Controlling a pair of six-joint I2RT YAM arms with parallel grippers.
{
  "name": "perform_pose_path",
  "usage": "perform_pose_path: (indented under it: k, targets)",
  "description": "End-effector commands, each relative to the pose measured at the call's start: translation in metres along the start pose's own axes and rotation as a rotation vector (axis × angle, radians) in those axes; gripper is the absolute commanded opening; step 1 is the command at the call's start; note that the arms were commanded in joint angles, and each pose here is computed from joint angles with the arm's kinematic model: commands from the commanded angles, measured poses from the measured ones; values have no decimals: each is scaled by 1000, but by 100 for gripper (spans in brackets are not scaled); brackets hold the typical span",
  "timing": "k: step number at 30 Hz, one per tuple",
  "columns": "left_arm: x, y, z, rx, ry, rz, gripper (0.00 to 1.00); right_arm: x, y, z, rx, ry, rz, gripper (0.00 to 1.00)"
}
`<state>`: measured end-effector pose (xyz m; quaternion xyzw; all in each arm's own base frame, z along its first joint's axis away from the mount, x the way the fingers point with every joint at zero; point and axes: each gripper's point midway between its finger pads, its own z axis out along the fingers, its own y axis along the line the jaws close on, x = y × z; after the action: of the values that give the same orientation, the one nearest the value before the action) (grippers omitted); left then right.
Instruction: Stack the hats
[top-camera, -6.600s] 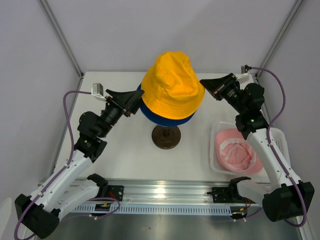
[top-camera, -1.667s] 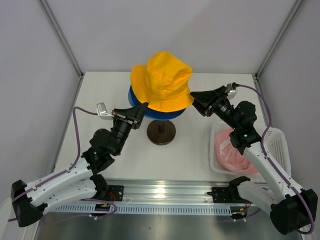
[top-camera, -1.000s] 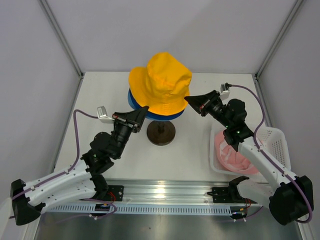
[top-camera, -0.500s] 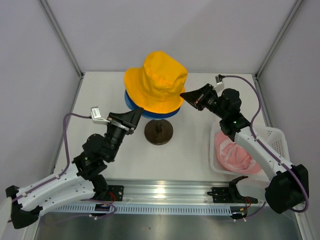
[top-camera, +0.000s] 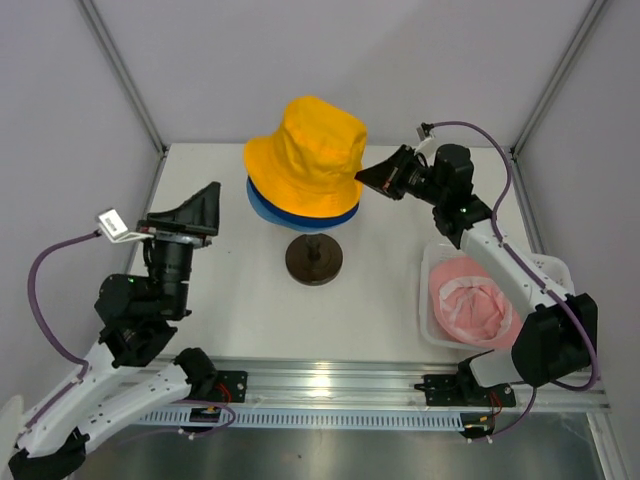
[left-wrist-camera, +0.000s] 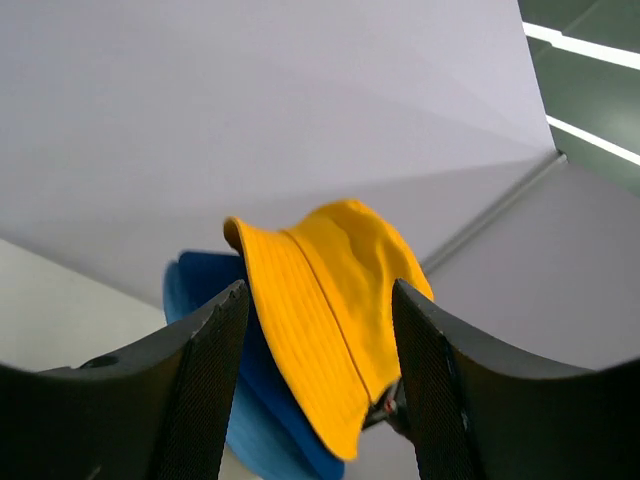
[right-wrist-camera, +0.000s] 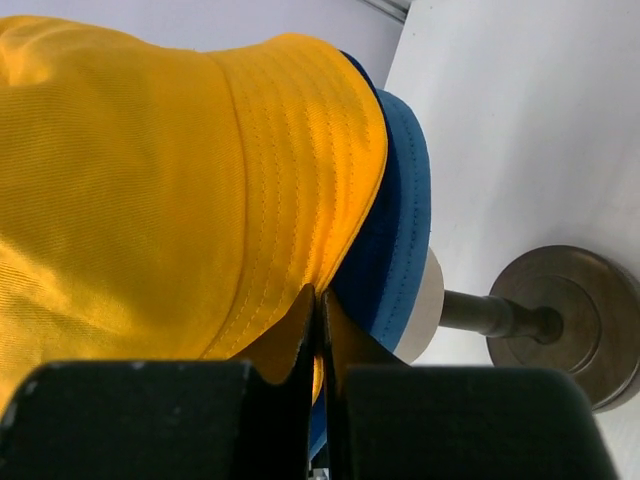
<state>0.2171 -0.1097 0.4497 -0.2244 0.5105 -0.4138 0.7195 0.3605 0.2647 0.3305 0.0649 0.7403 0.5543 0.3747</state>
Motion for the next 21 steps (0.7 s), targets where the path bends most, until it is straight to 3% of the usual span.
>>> perform_pose_path:
  k: [1,2,5,9,12,21]
  targets:
    - [-15,0,10,-11,-18,46,63,2,-13,7,34,73,-69,4]
    - [-24,3,16,-25,-35,57,63,0,-10,7,36,84,-72,4]
    - [-7,-5,30,26,83,19,62,-6,-5,9,16,92,-100,6]
    - [27,-37,43,169,334,27,61,-14,-6,12,10,94,-136,7]
    - [57,-22,52,129,453,-9,58,-18,-9,15,-2,109,-138,7]
    - [50,-6,58,62,403,-41,60,-21,-3,21,-30,139,-167,7]
